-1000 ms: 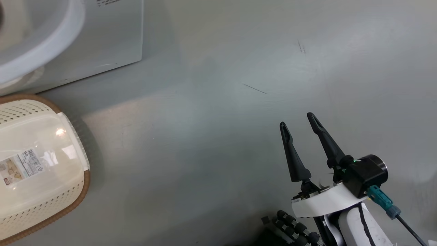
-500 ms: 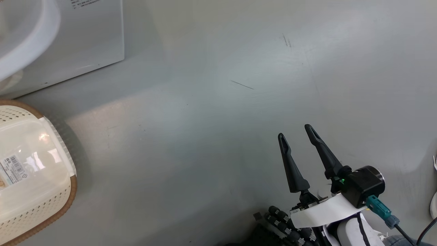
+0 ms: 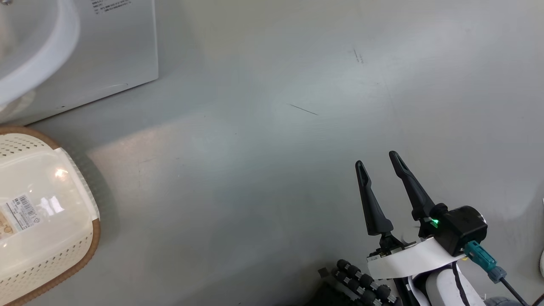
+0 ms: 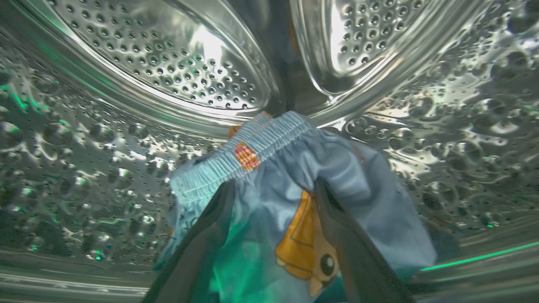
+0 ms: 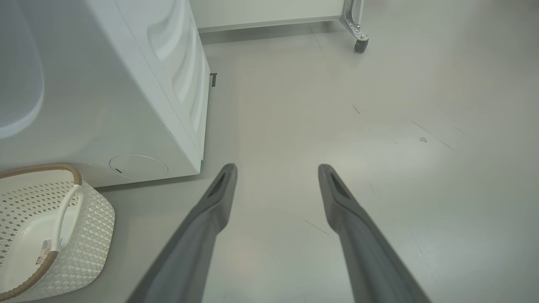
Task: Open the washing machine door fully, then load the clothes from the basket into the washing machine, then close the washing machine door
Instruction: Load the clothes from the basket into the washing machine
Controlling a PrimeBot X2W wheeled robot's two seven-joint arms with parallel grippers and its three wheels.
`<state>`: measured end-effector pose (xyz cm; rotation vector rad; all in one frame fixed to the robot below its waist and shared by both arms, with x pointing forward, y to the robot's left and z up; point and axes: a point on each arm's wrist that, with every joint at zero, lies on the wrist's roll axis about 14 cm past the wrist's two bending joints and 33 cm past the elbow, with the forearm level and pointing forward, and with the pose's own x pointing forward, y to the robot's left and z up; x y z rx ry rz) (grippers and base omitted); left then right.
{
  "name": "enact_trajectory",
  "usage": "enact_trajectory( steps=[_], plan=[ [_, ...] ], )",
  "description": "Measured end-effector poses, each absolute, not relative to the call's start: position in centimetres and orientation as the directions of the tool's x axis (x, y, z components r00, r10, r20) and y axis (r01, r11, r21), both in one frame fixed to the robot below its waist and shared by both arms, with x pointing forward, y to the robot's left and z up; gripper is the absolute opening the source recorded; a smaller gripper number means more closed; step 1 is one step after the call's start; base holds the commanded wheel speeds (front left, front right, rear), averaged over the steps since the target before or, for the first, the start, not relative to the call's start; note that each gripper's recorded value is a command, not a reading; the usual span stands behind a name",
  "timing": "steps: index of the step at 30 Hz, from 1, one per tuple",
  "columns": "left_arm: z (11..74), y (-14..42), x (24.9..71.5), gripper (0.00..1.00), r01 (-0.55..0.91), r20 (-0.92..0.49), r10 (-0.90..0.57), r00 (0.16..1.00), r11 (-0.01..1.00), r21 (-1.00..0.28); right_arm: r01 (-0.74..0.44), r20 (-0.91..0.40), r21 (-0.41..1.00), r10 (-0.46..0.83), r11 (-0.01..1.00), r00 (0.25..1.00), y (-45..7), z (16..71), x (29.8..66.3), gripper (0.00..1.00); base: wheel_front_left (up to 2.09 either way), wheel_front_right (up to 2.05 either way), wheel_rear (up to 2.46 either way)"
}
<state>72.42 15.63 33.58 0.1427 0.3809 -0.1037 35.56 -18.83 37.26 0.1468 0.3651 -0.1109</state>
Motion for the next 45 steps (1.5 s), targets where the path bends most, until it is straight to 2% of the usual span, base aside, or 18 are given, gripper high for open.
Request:
enact_trajectory(
  steps=[3,13,20,31,45],
  plan=[
    [33.4,14.2,71.7,1.0,0.127,-0.387,-0.088,0.918,0.989,0.077,0.125,-0.35,0.129,-0.073,0.984,0.934,-18.7,37.5,36.0,1.0,0.0,0.0,0.0],
    [35.2,13.5,69.2,1.0,0.109,-0.361,-0.079,0.929,0.992,0.065,0.064,-0.278,0.156,-0.018,0.986,0.96,-17.7,38.8,38.0,1.0,0.0,0.0,0.0],
    [35.0,14.4,65.0,1.0,0.081,-0.385,-0.058,0.921,0.996,0.045,0.023,-0.245,0.18,0.022,0.983,0.969,-16.7,39.8,38.2,1.0,0.0,0.0,0.0],
    [37.3,14.9,59.2,1.0,0.014,-0.339,-0.032,0.94,0.998,-0.053,-0.046,-0.16,0.195,0.078,0.98,0.984,-15.4,42.3,38.5,1.0,0.0,0.0,0.0],
    [39.9,13.9,51.6,1.0,0.013,-0.296,-0.065,0.953,0.984,-0.177,-0.112,-0.075,0.18,0.128,0.977,0.989,-14.4,45.3,37.2,1.0,0.0,0.0,0.0]
  ],
)
